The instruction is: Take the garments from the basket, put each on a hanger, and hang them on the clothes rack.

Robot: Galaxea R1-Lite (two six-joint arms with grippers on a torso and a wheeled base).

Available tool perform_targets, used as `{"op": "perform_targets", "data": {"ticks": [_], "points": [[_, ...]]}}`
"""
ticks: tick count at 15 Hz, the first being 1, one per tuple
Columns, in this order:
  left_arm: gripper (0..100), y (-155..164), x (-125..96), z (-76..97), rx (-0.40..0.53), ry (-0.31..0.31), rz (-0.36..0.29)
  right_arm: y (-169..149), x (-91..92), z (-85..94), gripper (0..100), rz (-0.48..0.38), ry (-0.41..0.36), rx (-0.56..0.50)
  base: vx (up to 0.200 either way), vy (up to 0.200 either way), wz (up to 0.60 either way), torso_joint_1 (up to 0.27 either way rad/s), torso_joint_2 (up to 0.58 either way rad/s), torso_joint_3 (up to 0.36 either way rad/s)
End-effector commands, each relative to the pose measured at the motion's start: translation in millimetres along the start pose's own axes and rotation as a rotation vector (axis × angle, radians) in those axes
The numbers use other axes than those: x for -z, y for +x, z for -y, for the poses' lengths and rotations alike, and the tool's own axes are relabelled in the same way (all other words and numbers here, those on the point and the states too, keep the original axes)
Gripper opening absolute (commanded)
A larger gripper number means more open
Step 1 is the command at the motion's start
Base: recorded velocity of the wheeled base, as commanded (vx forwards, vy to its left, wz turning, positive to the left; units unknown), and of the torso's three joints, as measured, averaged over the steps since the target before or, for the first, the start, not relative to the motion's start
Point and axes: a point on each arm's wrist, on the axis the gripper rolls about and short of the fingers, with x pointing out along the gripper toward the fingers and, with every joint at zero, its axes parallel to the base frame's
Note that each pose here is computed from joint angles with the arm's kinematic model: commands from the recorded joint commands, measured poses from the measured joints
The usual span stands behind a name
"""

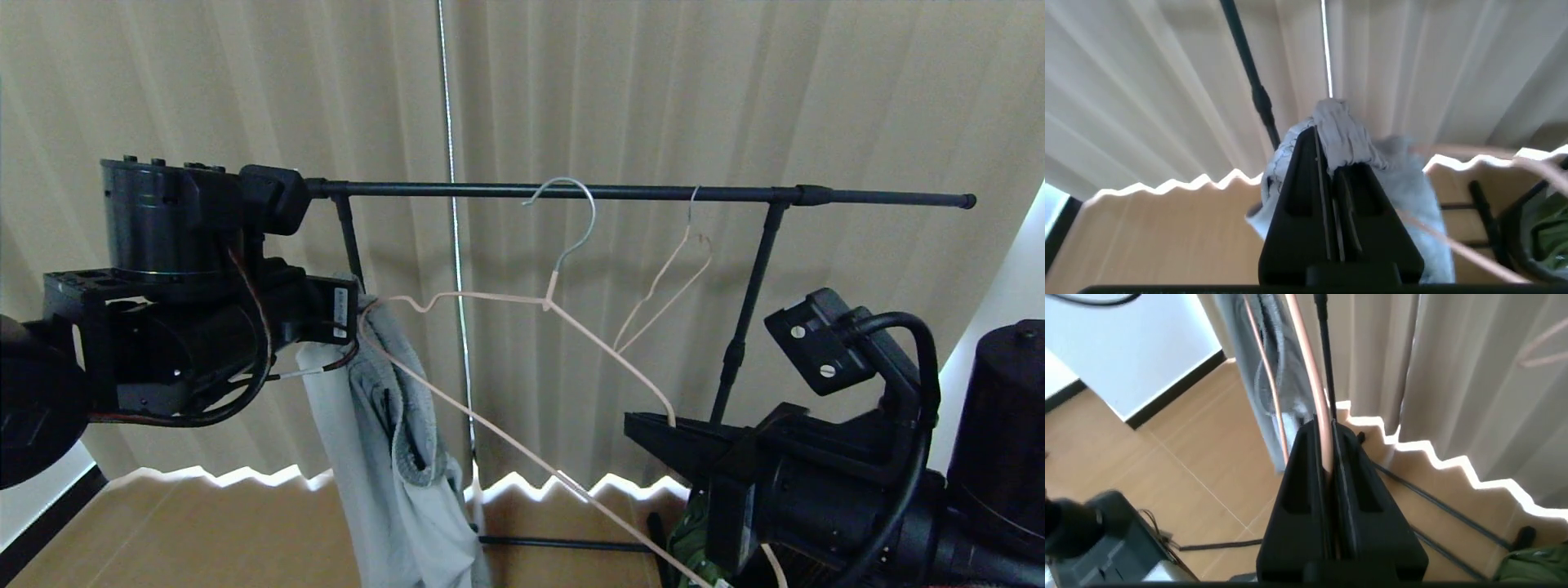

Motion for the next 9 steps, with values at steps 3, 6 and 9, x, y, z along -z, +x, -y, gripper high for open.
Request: {"op": "perform_targets", "data": {"ticks": [3, 6, 9], "points": [[0, 0.7, 4.3, -11.6, -0.036, 0.02, -0.012, 2.3, -0.5, 0.1, 0, 0.001, 0.01, 0.006, 0.0, 0.0, 0.0, 0.0, 0.0, 0.0], [0, 0.4, 7.6, -9.8, -0.03, 0.022, -0.013, -1.7, -1.3, 0.2, 0, 0.008, 0.01, -0.001, 0.0, 0.0, 0.0, 0.0, 0.0, 0.0], [0, -2.0, 4.8, -5.0, -0.014, 0.017, 0.01, 1.6, 2.5, 0.4, 0, -0.011, 0.009, 0.001, 0.0, 0.0, 0.0, 0.0, 0.0, 0.0]]}}
